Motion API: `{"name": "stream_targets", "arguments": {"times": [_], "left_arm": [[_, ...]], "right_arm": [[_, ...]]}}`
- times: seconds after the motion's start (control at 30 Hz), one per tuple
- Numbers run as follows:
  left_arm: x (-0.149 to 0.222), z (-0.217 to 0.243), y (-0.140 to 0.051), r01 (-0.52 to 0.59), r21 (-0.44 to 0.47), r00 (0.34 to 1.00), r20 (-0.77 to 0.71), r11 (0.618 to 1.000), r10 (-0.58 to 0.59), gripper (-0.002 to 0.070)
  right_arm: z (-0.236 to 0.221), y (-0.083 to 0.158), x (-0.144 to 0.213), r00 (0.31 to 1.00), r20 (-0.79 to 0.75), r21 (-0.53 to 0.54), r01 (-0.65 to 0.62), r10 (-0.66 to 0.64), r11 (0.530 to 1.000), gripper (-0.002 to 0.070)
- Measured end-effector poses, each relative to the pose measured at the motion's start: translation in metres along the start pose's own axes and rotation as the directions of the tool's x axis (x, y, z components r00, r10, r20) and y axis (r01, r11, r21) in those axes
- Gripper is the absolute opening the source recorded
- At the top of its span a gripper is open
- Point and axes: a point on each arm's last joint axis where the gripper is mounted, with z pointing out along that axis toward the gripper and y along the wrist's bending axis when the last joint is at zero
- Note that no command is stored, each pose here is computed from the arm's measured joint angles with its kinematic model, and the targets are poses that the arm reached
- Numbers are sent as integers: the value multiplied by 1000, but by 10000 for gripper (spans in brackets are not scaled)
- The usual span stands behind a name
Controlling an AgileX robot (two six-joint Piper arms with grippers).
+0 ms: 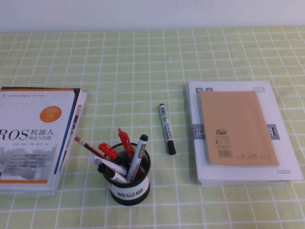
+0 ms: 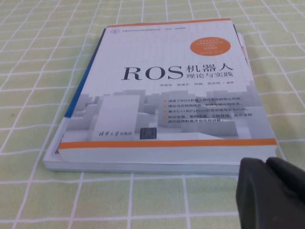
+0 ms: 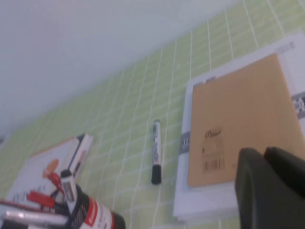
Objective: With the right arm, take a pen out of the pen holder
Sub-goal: 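Take a marker out of the pen holder and lay it on the table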
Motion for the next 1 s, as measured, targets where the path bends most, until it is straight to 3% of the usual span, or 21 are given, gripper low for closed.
{"name": "stream_targets", "arguments": {"times": [0.13, 0.3, 0.53, 0.73, 1.0], "left_arm": [[0, 0, 0, 0, 0, 1000, 0, 1000, 0, -6], [0, 0, 0, 0, 0, 1000, 0, 1000, 0, -6], [0, 0, 0, 0, 0, 1000, 0, 1000, 0, -6], [0, 0, 0, 0, 0, 1000, 0, 1000, 0, -6], [0, 0, 0, 0, 0, 1000, 0, 1000, 0, -6]], "right_arm": [[13, 16, -18, 983, -173, 45, 76, -67, 996, -13], [42, 20, -31, 909, -403, 110, 162, -105, 981, -13], [79, 19, -39, 844, -521, 107, 211, -126, 972, -13], [114, 43, -34, 815, -534, -8, 261, -225, 965, -13], [158, 102, 7, 800, -464, -219, 314, -382, 924, -12]]}}
